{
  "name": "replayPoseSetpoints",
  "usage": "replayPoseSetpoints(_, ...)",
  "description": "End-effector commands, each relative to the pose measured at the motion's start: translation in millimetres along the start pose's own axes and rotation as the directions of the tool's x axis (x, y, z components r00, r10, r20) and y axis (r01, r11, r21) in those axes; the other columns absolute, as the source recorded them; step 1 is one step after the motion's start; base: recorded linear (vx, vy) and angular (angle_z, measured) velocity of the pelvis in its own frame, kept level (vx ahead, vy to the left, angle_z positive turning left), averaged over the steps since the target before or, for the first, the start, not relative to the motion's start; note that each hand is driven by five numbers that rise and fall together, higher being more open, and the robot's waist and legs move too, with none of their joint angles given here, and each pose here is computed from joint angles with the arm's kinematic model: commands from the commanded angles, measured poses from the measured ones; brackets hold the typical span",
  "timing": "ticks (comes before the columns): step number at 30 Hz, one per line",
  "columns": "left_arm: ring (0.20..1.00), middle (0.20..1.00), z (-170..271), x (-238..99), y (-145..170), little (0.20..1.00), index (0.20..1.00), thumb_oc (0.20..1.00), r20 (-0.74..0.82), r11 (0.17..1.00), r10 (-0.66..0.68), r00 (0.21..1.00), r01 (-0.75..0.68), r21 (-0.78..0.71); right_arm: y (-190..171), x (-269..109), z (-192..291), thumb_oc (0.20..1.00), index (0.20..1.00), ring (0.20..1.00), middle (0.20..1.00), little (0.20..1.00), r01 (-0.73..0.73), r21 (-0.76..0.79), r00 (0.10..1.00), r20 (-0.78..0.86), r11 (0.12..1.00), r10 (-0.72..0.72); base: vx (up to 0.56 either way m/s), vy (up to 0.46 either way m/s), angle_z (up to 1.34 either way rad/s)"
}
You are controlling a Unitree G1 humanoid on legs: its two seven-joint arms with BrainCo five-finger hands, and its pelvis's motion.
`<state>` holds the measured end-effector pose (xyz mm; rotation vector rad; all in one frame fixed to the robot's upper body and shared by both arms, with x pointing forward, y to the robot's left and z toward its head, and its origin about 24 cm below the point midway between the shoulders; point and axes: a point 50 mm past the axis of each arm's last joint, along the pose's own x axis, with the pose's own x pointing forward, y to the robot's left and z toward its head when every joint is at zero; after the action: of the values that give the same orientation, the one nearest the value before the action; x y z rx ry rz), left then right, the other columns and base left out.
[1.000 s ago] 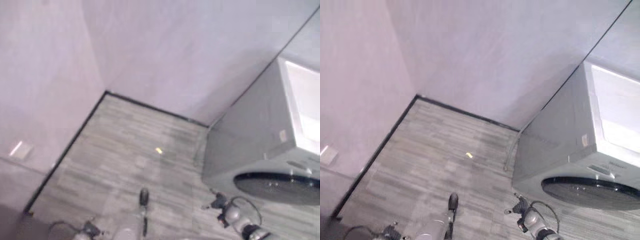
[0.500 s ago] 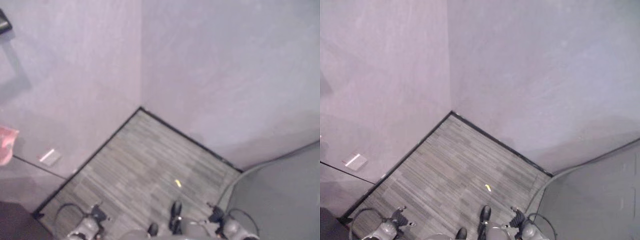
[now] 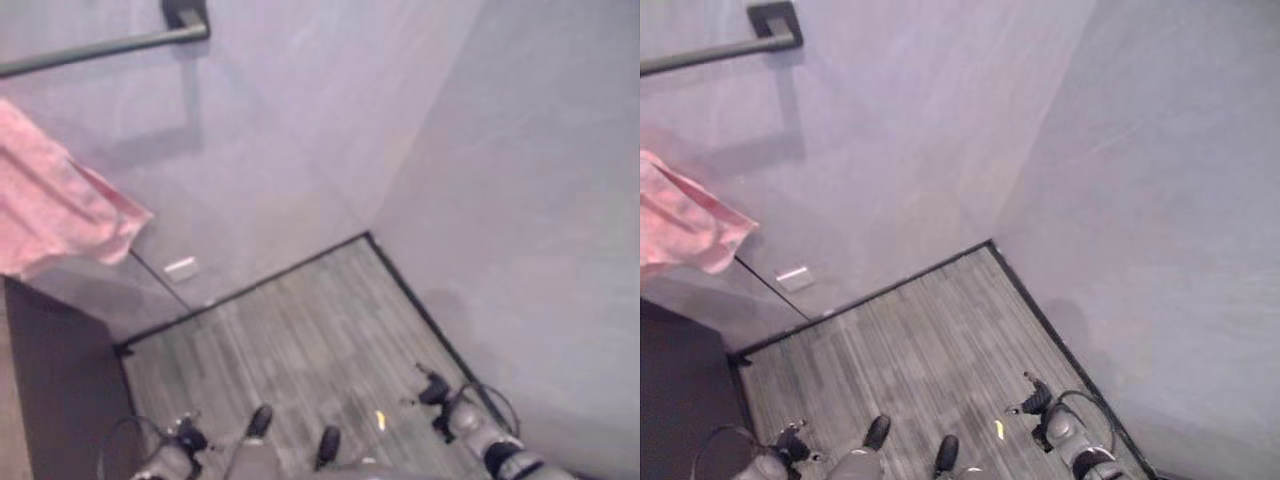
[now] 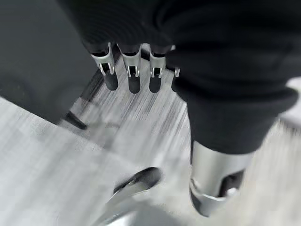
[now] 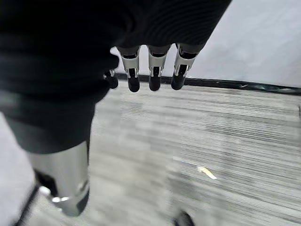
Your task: Put brush and paste in cup on sink, flatten towel.
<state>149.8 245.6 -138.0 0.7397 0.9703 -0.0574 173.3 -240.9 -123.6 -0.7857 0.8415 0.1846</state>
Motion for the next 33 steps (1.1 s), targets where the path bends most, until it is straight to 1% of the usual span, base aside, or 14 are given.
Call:
replayPoseSetpoints(1, 1.000, 1.000, -5.8, 1.7, 13.6, 1.000, 1.000, 1.000, -0.031, 0.999, 0.045, 0.999, -0.045, 0.005, -3.1, -2.6, -9.0, 1.000, 1.000, 1.000, 1.000, 1.000, 0.022, -0.008, 1.000, -0.022, 1.000, -0.023, 0.02, 0.032, 0.51)
replayPoseSetpoints(4, 1.000, 1.000, -5.7, 1.3, 11.4, 1.000, 1.000, 1.000, -0.027, 0.999, 0.045, 0.999, -0.045, -0.004, 6.4, -4.6, -15.9, 1.000, 1.000, 1.000, 1.000, 1.000, -0.003, -0.016, 0.998, -0.057, 1.000, 0.002, 0.08, 0.073, 0.71)
replayPoseSetpoints(7, 1.000, 1.000, -14.0, -1.7, 6.6, 1.000, 1.000, 1.000, -0.041, 0.999, 0.033, 0.999, -0.033, 0.008, 11.5, -2.6, -8.6, 1.000, 1.000, 1.000, 1.000, 1.000, -0.027, -0.030, 0.999, -0.040, 0.999, 0.025, 0.19, 0.263, 0.28)
replayPoseSetpoints(8, 1.000, 1.000, -18.9, -3.2, 6.4, 1.000, 1.000, 1.000, -0.049, 0.999, 0.036, 0.998, -0.036, 0.011, 9.9, -0.1, 1.5, 1.000, 1.000, 1.000, 1.000, 1.000, -0.020, -0.018, 1.000, -0.004, 1.000, 0.020, 0.16, 0.326, 0.07)
replayPoseSetpoints(13, 1.000, 1.000, -20.3, -4.9, 2.3, 1.000, 1.000, 1.000, -0.040, 0.999, 0.026, 0.999, -0.025, 0.026, 8.7, 1.2, 12.0, 1.000, 1.000, 1.000, 1.000, 1.000, -0.013, -0.008, 0.999, 0.042, 1.000, 0.014, 0.14, 0.271, 0.01)
replayPoseSetpoints(16, 1.000, 1.000, -19.7, -5.6, 0.3, 1.000, 1.000, 1.000, -0.023, 0.998, 0.011, 1.000, -0.009, 0.056, 1.3, 1.9, 19.2, 1.000, 1.000, 1.000, 1.000, 1.000, 0.018, 0.012, 0.997, 0.078, 1.000, -0.019, 0.07, 0.072, 1.10)
replayPoseSetpoints(18, 1.000, 1.000, -18.1, -4.7, 1.4, 1.000, 1.000, 1.000, -0.016, 0.996, 0.009, 1.000, -0.007, 0.089, -4.9, 2.3, 23.6, 1.000, 1.000, 1.000, 1.000, 1.000, 0.038, 0.030, 0.994, 0.100, 0.999, -0.041, 0.15, -0.087, 0.72)
replayPoseSetpoints(20, 1.000, 1.000, -17.4, -4.3, 3.0, 1.000, 1.000, 1.000, -0.011, 0.996, 0.016, 1.000, -0.015, 0.088, -5.4, 1.9, 23.2, 1.000, 1.000, 1.000, 1.000, 1.000, 0.039, 0.051, 0.994, 0.102, 0.998, -0.044, 0.21, -0.186, 0.47)
replayPoseSetpoints(21, 1.000, 1.000, -14.4, -2.7, 7.7, 1.000, 1.000, 1.000, 0.001, 0.994, 0.028, 1.000, -0.028, 0.103, -11.1, 1.1, 20.6, 1.000, 1.000, 1.000, 1.000, 1.000, 0.058, 0.012, 0.993, 0.105, 0.998, -0.059, 0.23, -0.271, 0.45)
replayPoseSetpoints(23, 1.000, 1.000, -10.8, -0.6, 16.8, 1.000, 1.000, 1.000, 0.008, 0.995, 0.058, 0.998, -0.059, 0.086, -7.0, 1.5, 24.1, 1.000, 1.000, 1.000, 1.000, 1.000, 0.044, 0.024, 0.992, 0.114, 0.999, -0.046, 0.26, -0.383, 0.44)
replayPoseSetpoints(25, 1.000, 1.000, -8.7, -0.2, 17.4, 1.000, 1.000, 1.000, 0.014, 0.995, 0.063, 0.998, -0.064, 0.076, -3.3, 1.0, 24.0, 1.000, 1.000, 1.000, 1.000, 1.000, 0.030, 0.012, 0.993, 0.116, 0.999, -0.031, 0.21, -0.388, 0.27)
replayPoseSetpoints(27, 1.000, 1.000, -7.7, 1.0, 23.0, 1.000, 1.000, 1.000, 0.006, 0.996, 0.085, 0.996, -0.085, 0.035, -3.0, -0.3, 14.9, 1.000, 1.000, 1.000, 1.000, 1.000, 0.019, -0.019, 0.996, 0.092, 1.000, -0.017, 0.31, -0.473, 0.53)
replayPoseSetpoints(29, 1.000, 1.000, -3.9, 1.7, 24.7, 1.000, 1.000, 1.000, 0.021, 0.995, 0.091, 0.996, -0.092, 0.029, -4.8, -0.6, 14.1, 1.000, 1.000, 1.000, 1.000, 1.000, 0.020, -0.038, 0.995, 0.097, 0.999, -0.017, 0.17, -0.189, 0.70)
replayPoseSetpoints(33, 1.000, 1.000, 2.0, 2.8, 24.5, 1.000, 1.000, 1.000, 0.032, 0.995, 0.104, 0.994, -0.104, 0.012, -19.3, 1.0, 4.8, 1.000, 1.000, 1.000, 1.000, 1.000, 0.059, -0.049, 0.997, 0.051, 0.997, -0.056, 0.13, -0.025, 0.34)
